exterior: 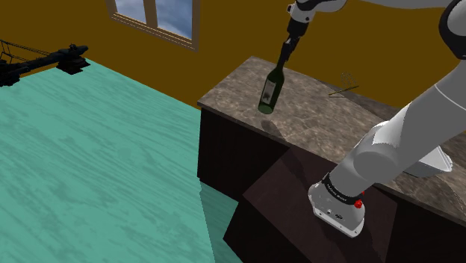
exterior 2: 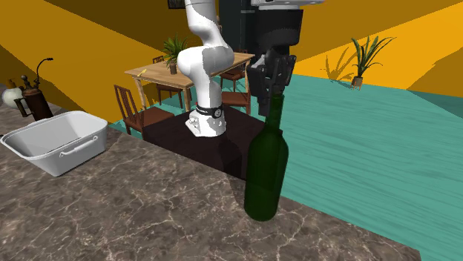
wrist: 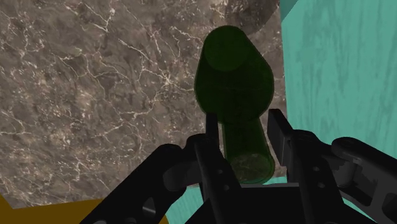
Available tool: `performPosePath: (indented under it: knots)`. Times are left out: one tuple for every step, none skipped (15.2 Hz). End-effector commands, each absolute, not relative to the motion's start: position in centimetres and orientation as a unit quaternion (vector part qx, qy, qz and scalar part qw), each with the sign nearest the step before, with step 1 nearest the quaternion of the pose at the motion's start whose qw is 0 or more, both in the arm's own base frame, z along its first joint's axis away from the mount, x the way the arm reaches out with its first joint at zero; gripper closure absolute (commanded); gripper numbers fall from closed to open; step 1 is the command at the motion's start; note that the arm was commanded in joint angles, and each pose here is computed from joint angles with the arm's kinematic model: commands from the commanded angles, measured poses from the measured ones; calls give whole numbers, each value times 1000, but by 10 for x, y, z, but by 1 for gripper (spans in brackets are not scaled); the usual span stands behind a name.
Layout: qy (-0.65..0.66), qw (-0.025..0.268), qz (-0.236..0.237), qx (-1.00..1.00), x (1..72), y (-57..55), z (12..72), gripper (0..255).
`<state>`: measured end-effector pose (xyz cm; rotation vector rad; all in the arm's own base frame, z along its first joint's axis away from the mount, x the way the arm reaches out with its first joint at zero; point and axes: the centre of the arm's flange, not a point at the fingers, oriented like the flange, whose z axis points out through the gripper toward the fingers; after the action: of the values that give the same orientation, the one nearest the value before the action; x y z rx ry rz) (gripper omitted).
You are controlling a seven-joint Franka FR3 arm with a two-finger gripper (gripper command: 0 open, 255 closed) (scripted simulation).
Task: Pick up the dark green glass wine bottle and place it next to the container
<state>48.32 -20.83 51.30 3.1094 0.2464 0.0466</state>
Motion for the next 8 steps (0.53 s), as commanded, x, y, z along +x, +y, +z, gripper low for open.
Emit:
performPosePath:
  knots:
    - [79, 11, 15, 997, 483, -208, 523, 255]
    - [79, 11, 15, 997, 483, -208, 529, 255]
    - [79, 11, 15, 997, 483, -208, 534, 255]
    - [79, 11, 15, 997, 483, -208, 539, 255]
    - [79, 11, 15, 997, 483, -208, 545, 255]
    - [79, 11, 15, 997, 483, -208, 550, 255]
    - [79, 11, 15, 997, 483, -208, 555, 255]
    - [79, 11, 15, 997, 483, -208, 560, 255]
